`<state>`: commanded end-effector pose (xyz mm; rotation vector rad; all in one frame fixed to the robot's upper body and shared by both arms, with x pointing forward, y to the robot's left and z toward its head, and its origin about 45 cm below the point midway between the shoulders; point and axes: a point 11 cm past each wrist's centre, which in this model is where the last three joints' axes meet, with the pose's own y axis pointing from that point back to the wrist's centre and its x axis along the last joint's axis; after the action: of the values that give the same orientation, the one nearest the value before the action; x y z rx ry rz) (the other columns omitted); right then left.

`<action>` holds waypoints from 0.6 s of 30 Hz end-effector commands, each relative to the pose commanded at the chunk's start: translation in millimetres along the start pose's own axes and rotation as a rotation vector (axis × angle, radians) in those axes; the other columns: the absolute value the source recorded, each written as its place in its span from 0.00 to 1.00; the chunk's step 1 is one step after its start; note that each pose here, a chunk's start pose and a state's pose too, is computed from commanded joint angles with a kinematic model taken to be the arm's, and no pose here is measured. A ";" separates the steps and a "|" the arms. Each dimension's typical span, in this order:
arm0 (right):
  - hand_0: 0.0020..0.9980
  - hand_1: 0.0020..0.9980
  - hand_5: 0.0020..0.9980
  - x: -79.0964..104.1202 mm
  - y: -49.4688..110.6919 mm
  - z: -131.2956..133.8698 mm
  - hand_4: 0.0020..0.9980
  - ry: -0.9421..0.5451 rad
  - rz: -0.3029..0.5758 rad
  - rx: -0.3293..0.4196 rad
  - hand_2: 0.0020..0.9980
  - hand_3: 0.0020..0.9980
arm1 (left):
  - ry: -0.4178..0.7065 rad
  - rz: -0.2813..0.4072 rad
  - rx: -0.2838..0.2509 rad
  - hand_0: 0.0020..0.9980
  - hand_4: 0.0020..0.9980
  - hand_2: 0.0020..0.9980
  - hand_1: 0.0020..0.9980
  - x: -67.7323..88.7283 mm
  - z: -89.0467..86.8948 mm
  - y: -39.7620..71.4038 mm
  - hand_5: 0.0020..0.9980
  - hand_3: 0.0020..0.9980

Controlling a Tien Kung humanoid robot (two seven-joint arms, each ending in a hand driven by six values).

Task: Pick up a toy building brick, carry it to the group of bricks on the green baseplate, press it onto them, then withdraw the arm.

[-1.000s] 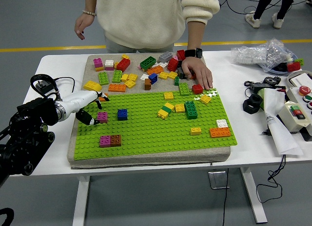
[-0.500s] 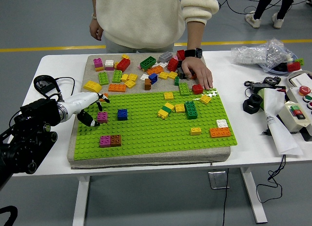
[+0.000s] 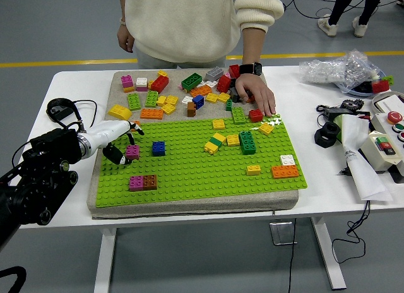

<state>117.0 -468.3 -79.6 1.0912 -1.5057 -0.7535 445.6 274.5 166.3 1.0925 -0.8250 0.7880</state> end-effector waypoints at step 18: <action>0.76 0.68 0.68 -0.3 0.0 -0.3 1.00 -0.004 0.000 0.000 0.72 0.74 | 0.013 0.021 0.006 0.70 0.72 0.52 0.73 0.9 -0.9 -1.7 0.01 0.55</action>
<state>117.2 -468.0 -79.6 1.0904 -1.5096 -0.7558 447.7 275.0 166.2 1.0839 -0.8250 0.8149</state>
